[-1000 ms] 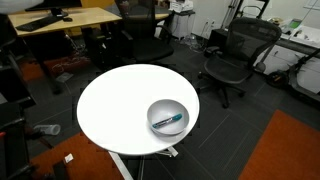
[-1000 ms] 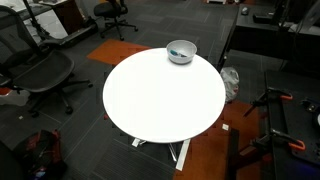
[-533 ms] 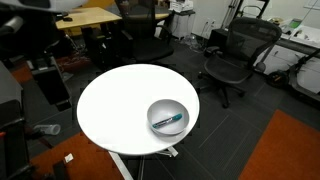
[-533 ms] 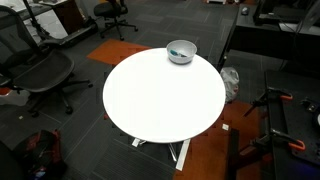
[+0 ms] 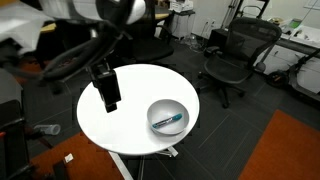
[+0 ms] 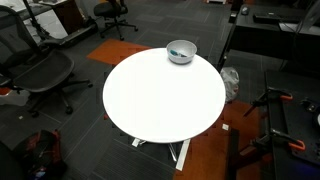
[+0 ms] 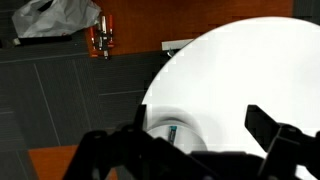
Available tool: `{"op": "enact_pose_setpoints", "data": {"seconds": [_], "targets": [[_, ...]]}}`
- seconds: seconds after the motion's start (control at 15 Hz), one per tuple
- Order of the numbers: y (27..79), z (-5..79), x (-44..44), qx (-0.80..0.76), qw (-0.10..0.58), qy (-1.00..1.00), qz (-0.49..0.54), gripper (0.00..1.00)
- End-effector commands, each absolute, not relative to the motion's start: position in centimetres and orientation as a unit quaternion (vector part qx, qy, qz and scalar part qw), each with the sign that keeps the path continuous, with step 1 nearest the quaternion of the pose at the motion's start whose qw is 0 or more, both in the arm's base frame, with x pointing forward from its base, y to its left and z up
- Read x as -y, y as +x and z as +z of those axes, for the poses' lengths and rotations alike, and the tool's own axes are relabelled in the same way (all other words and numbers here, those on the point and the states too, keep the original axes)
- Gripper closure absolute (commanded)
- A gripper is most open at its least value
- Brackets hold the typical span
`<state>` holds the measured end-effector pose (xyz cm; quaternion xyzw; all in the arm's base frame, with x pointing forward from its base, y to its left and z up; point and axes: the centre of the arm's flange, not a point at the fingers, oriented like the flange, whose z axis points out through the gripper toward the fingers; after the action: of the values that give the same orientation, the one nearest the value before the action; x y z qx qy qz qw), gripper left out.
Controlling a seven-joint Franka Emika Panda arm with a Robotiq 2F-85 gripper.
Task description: Take the blue pen out of the grey bowl
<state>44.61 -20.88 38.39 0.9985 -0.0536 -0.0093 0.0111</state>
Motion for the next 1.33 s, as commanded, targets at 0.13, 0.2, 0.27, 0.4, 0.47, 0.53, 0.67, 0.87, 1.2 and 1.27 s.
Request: {"op": "enact_pose_setpoints", "data": {"seconds": [0.13,0.2,0.27,0.4,0.47,0.53,0.67,0.87,1.2,1.27], "targets": [[49.8,36.9,22.3,0.111,0.017,0.994,0.006,0.00],[50.5,36.5,22.2,0.118,0.011,0.993,0.013,0.00],[51.2,36.1,22.3,0.123,0.019,0.992,0.018,0.00],[52.4,35.4,22.3,0.124,0.023,0.991,0.033,0.00],[53.2,34.8,22.3,0.124,0.029,0.991,0.042,0.00],[53.9,34.3,22.3,0.124,0.036,0.990,0.051,0.00],[55.4,33.2,22.2,0.125,0.043,0.989,0.065,0.00],[57.2,31.4,22.1,0.125,0.047,0.989,0.068,0.00],[59.8,27.5,22.5,0.126,0.040,0.990,0.052,0.00],[60.3,26.9,22.6,0.127,0.038,0.990,0.048,0.00]]}}
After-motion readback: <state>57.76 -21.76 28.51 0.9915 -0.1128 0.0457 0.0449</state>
